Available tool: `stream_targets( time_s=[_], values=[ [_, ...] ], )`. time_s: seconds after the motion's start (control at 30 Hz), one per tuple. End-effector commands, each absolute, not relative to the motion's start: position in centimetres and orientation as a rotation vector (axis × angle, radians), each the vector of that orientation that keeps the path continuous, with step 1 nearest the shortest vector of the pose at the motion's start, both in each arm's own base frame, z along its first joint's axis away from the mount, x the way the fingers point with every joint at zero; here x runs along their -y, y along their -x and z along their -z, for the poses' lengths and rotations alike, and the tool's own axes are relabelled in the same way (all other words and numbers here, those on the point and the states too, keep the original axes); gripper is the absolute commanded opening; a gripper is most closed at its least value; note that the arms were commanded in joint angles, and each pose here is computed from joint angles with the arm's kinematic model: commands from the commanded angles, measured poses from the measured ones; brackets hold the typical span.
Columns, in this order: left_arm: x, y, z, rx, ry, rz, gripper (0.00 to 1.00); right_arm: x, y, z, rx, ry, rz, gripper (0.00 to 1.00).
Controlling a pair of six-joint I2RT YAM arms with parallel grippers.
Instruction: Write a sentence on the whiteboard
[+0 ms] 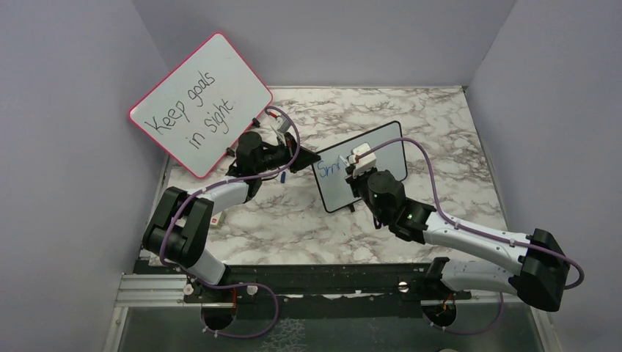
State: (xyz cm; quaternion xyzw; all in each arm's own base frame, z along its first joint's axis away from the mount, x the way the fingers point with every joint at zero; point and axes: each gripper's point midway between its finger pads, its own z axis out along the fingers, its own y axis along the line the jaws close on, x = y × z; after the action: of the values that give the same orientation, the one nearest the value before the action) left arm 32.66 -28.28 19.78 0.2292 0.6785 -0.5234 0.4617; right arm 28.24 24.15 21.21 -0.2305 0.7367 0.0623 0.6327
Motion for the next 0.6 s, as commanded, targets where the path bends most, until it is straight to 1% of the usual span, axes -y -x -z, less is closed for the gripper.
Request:
stream_targets(
  time_s=[0.0,0.23,0.57],
  values=[
    [28.9,-31.8,-19.9,-1.667,-0.612,1.321,0.0,-25.0,-28.9,-23.5,-1.631,0.499,-0.182,0.01],
    [28.9,-31.8,-19.9,-1.667,-0.613,1.322,0.0,-24.7,-29.0,-23.3,-1.643,0.497,-0.173,0.01],
    [28.9,-31.8,-20.0,-1.666,-0.61,1.321,0.0,-23.8,-28.2,-21.0,-1.721,0.516,-0.157,0.01]
  ],
)
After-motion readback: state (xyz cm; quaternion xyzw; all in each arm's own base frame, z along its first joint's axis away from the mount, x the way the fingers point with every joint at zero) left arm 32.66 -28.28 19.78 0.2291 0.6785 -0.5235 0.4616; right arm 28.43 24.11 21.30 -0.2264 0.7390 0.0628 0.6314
